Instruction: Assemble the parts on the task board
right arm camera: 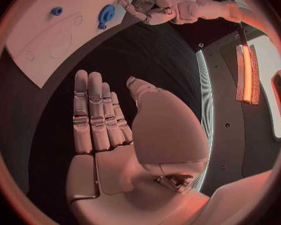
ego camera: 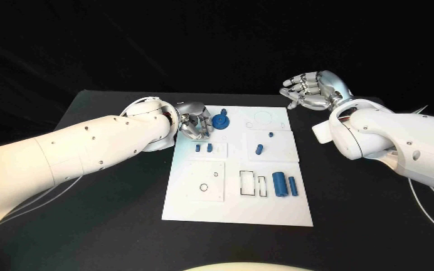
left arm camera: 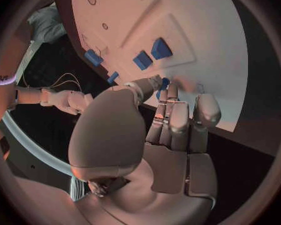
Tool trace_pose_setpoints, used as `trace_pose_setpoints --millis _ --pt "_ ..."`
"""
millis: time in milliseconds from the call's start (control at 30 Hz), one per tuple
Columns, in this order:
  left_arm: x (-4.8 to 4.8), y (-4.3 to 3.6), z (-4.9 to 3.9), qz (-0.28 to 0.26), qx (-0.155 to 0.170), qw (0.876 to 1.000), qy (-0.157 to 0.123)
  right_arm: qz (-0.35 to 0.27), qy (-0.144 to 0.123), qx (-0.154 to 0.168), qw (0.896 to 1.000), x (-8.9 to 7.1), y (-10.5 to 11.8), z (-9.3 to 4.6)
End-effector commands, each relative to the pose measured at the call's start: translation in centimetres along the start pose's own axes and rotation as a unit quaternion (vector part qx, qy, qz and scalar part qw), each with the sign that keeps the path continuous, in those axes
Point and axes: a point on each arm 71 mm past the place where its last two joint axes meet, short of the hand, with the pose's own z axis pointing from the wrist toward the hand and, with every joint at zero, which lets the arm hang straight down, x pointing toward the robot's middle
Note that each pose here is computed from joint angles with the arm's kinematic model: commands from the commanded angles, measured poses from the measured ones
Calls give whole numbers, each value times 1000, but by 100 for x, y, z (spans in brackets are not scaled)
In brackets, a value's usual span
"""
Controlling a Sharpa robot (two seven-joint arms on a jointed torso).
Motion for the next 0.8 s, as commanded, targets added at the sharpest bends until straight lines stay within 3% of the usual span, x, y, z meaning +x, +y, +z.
trace_pose_setpoints --millis 33,500,600,800 --pt "2 -13 0 -4 3 1000 1 -7 4 -10 1000 7 14 -3" --pt "-22 57 -57 -6 -5 1000 -2 -34 16 -11 999 -6 -3 -7" --pt "-36 75 -94 -17 -2 1000 -3 -56 35 -13 998 -2 -19 -2" --pt "-149 159 -237 -92 5 996 -18 -140 106 -18 984 49 -69 -3"
